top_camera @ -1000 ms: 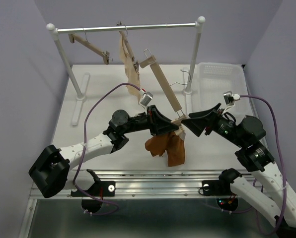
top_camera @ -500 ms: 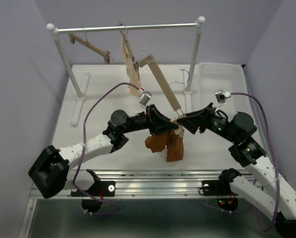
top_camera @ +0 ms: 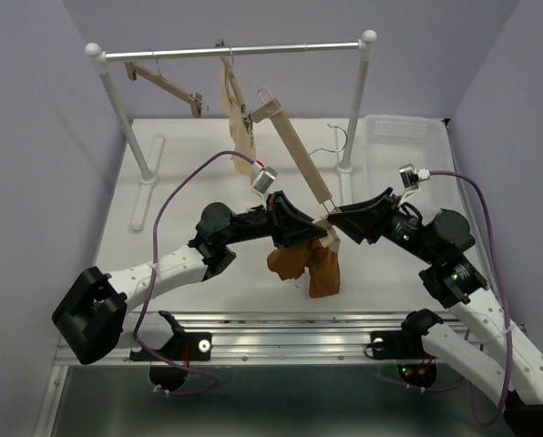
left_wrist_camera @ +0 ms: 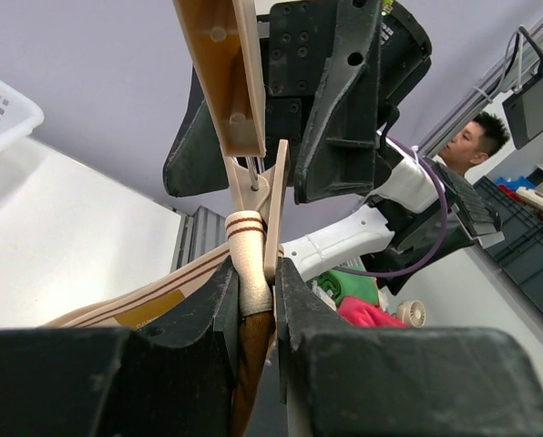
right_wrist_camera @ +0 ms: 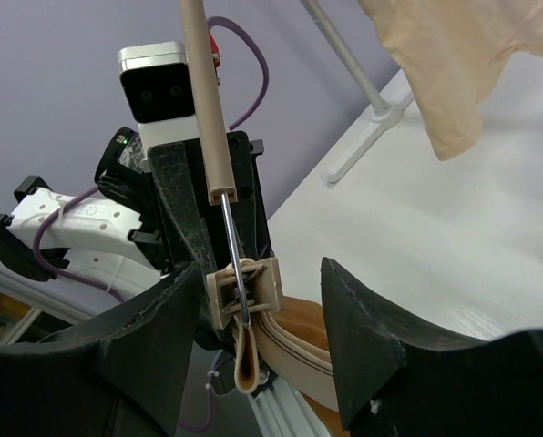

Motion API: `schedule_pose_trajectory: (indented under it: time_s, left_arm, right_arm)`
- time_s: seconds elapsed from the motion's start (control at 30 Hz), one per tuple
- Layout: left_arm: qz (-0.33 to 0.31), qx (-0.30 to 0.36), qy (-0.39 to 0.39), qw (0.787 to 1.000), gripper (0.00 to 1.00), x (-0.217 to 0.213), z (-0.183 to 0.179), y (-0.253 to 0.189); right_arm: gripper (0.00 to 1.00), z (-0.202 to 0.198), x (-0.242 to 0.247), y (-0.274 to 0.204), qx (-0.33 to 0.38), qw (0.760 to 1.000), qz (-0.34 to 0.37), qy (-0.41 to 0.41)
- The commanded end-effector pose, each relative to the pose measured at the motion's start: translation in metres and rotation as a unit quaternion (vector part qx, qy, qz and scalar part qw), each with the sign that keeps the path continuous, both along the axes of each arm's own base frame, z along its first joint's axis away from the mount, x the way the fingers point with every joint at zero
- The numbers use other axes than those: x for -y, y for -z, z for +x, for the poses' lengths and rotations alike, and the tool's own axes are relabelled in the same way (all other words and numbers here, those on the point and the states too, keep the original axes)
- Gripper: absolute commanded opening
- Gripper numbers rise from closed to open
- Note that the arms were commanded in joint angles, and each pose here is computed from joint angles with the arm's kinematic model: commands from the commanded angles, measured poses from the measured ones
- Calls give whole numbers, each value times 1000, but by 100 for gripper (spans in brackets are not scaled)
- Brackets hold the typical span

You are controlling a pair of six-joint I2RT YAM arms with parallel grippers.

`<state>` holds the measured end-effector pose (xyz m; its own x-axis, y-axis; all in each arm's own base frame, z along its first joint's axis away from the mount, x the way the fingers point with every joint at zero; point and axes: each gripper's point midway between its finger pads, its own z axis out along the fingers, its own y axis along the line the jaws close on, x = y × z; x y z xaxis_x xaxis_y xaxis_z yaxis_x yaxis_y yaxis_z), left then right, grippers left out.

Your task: Remove the underwear clipped to the hanger

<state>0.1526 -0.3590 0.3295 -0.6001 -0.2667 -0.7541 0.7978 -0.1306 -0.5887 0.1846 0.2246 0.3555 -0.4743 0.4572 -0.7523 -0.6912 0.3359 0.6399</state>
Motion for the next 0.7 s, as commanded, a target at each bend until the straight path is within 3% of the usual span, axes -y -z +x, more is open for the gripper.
schedule_pose_trajectory:
  time_s: [0.0, 0.37, 0.67]
  left_arm:
    - [-49, 50, 10, 997, 0, -9, -10, -31]
    - [-44, 38, 10, 998, 0, -8, -7, -27]
    - [-41, 24, 12, 999, 0, -5, -3, -27]
  right_arm:
    - [57, -4, 0, -19, 35, 999, 23, -7]
    - [35, -5, -1, -21, 36, 999, 35, -13]
    - [29, -5, -3, -17, 23, 999, 38, -18]
